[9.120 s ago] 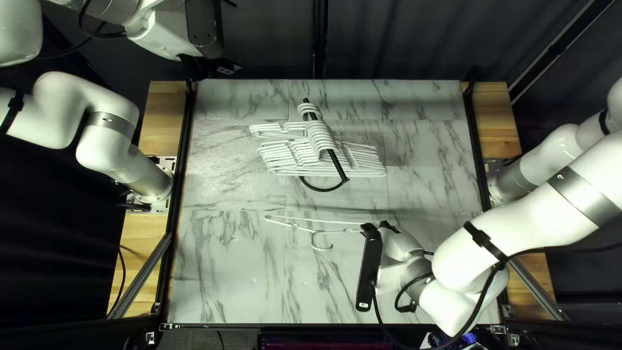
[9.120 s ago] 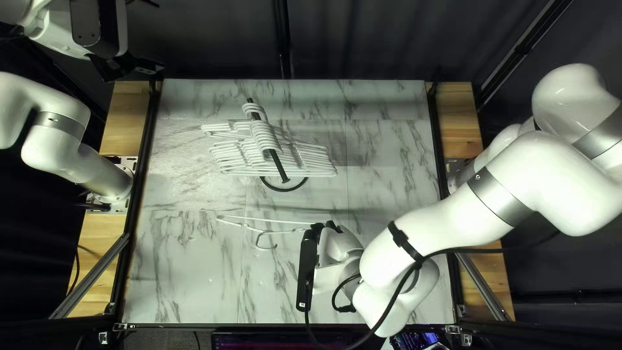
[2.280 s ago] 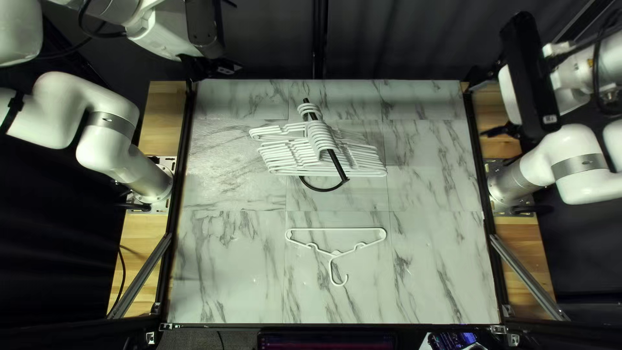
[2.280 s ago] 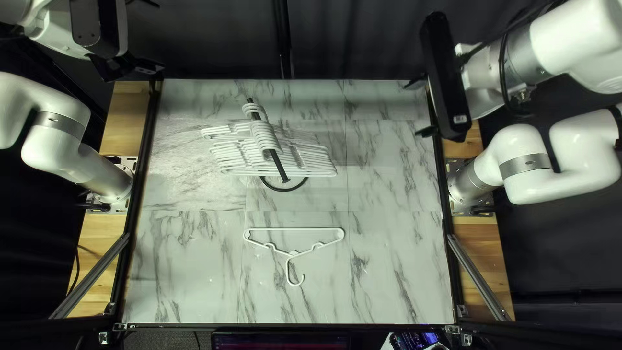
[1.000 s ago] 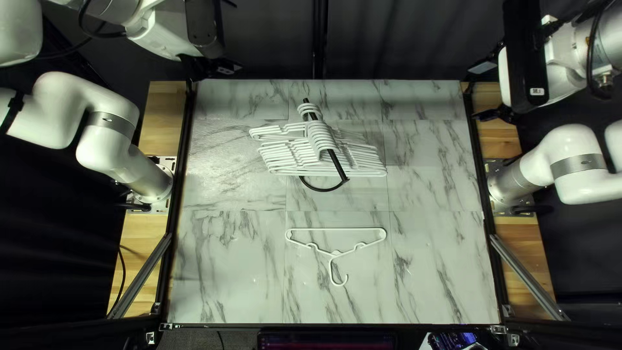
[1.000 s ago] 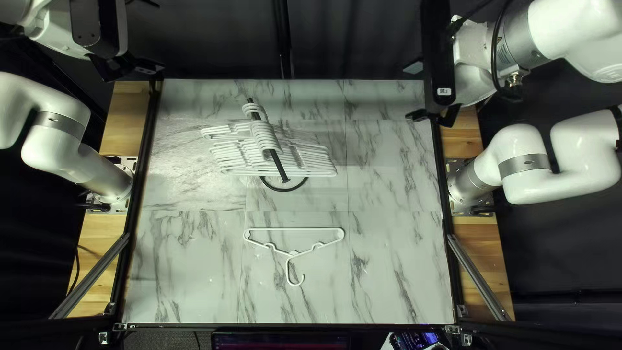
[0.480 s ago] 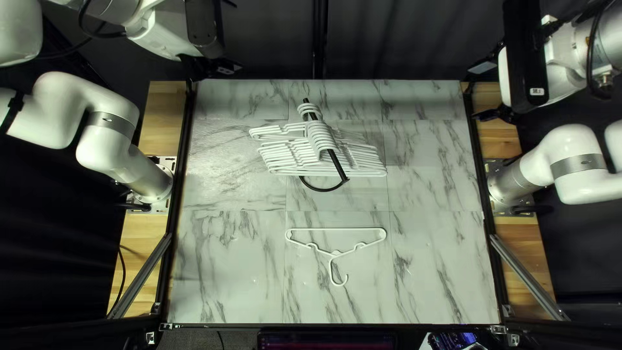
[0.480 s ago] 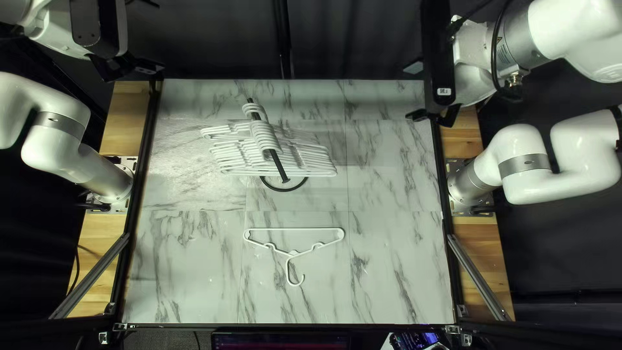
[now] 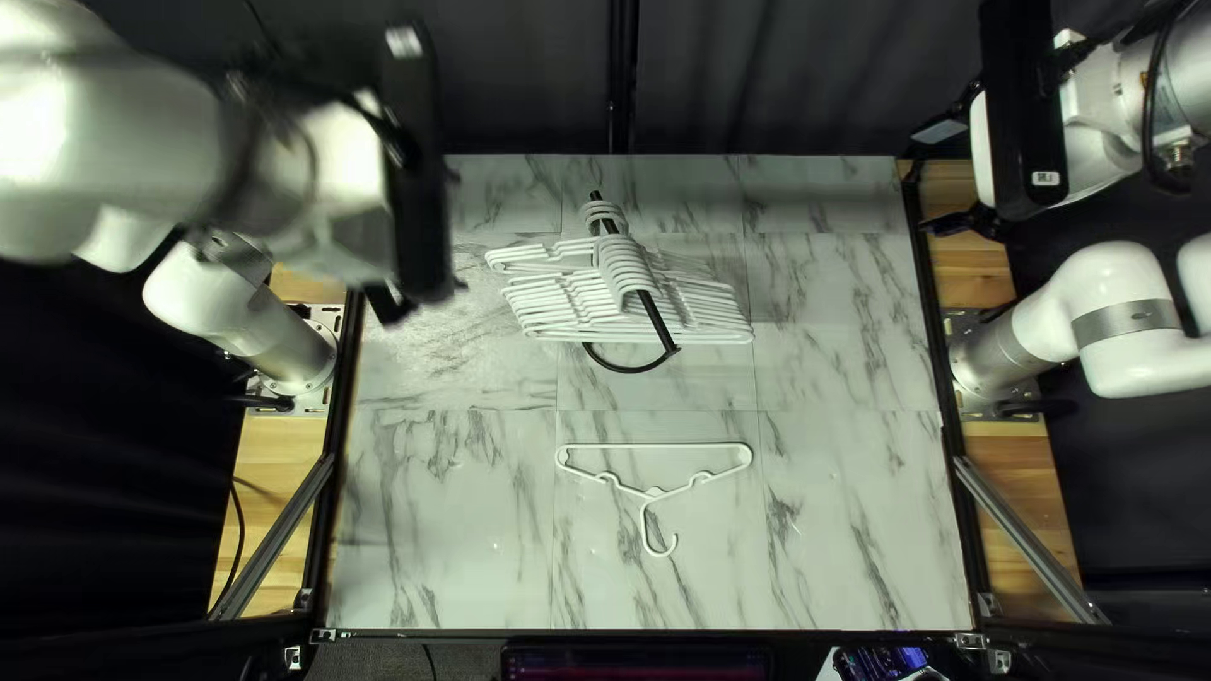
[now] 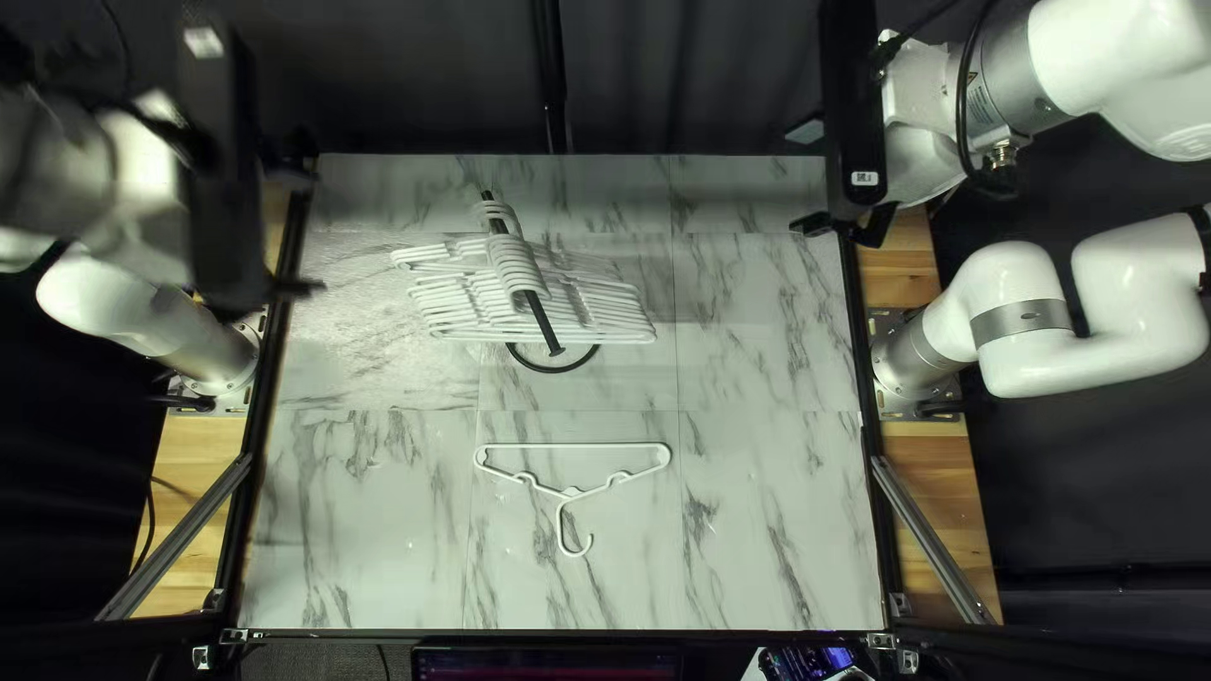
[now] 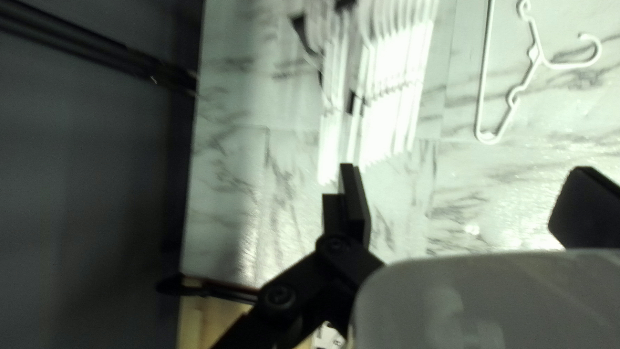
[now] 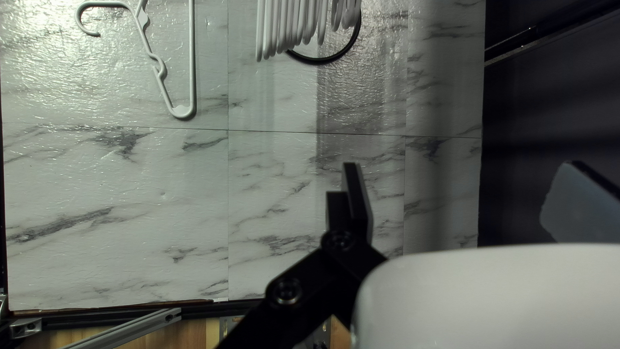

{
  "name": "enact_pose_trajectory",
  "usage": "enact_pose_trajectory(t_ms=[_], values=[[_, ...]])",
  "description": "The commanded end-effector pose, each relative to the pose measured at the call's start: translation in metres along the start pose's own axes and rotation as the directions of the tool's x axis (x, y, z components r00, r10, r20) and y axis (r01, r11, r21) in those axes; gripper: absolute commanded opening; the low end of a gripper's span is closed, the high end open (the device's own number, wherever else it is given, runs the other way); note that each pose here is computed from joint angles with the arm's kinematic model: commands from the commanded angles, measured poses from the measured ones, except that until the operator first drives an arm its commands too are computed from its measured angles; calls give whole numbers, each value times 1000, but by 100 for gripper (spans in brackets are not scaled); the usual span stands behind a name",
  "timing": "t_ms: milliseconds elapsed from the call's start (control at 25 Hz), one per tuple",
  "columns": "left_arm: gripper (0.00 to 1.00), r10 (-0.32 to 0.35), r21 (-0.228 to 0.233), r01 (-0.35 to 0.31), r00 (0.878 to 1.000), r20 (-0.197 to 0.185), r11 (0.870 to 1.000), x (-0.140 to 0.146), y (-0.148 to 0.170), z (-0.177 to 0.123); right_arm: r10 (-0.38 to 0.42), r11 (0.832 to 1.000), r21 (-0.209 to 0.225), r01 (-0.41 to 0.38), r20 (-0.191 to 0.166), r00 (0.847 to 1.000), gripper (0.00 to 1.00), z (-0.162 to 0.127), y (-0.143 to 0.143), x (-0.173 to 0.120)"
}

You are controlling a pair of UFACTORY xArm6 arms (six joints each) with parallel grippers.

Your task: Remove hangers from rack and place onto table

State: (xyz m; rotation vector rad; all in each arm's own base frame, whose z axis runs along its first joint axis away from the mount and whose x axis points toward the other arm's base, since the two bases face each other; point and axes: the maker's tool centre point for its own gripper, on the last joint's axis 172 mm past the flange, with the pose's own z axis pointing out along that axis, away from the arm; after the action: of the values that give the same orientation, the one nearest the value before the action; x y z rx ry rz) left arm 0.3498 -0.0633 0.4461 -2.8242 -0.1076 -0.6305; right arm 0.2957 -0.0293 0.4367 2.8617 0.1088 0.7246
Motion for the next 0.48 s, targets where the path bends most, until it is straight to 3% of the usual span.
enact_pose_trajectory(t_ms=[40,120,200,480], values=[[100,-21,-12,22,996,85,1000,-9,44,36,0,1000,0,0,0,1000,100,0,0,0],[100,-32,-9,33,994,105,999,-14,60,48,0,1000,0,0,0,1000,100,0,0,0],[100,-32,2,32,997,71,999,-16,74,48,0,1000,0,0,0,1000,100,0,0,0],[100,-39,-4,39,996,76,999,-19,75,48,0,1000,0,0,0,1000,100,0,0,0]])
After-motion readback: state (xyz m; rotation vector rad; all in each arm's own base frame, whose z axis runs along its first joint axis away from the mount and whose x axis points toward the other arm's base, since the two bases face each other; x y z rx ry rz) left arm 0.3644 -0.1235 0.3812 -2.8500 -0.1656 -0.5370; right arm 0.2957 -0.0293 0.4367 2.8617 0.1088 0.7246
